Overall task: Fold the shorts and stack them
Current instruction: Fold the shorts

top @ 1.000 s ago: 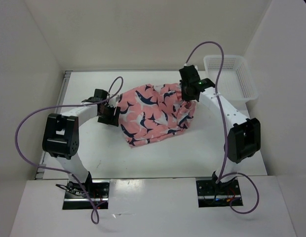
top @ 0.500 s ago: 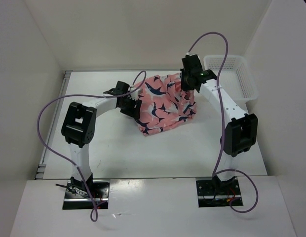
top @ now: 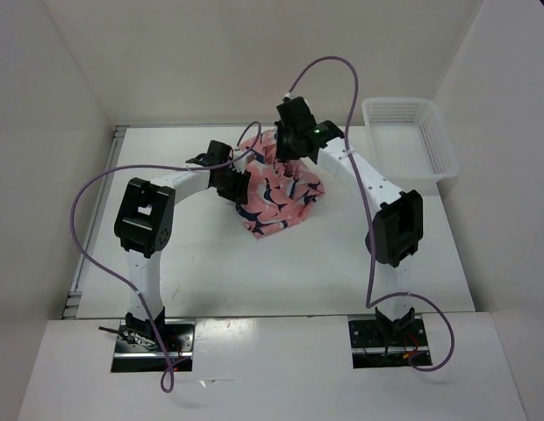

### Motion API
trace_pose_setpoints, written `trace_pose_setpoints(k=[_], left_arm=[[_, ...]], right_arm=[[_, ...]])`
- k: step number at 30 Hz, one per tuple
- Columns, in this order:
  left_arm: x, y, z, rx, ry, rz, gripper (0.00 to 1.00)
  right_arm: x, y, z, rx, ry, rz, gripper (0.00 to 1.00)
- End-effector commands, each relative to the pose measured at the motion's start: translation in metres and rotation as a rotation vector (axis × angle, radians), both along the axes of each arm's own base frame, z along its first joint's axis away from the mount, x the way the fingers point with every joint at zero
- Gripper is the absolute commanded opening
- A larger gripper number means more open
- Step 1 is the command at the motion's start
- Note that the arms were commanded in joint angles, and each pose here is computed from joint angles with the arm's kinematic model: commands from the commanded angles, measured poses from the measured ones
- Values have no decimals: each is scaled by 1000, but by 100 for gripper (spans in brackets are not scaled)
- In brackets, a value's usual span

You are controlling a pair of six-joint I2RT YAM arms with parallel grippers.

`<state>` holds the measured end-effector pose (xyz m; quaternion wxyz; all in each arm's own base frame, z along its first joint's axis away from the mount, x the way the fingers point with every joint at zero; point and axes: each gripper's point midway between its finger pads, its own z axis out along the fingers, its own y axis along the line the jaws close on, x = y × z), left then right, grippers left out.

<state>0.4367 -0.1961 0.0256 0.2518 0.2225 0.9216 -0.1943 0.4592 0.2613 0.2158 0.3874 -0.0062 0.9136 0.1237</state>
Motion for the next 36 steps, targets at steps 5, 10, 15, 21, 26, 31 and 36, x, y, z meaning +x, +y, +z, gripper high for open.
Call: trace_pose_setpoints(k=[5,10,15,21,26,31,36], left_arm=[[1,7,-10,-6,23,7,50],[5,17,5,-32,6,26,52],[-3,29,22,-27,23,46,59],[-11,63,42,-22,48,117,63],[0,113,72,-20,13,234,67],[9,134,82,6,-24,288,69],[32,120,110,-51,-93,247,72]], right_arm=[[-27,72,-40,80,109,98,0],[-15,86,-58,24,75,93,0],[-4,92,-58,-3,24,102,5],[-37,143,-29,41,-58,348,30],[-85,183,9,77,-140,597,60],[-110,166,25,44,-180,678,66],[-107,121,36,-137,-305,653,69]])
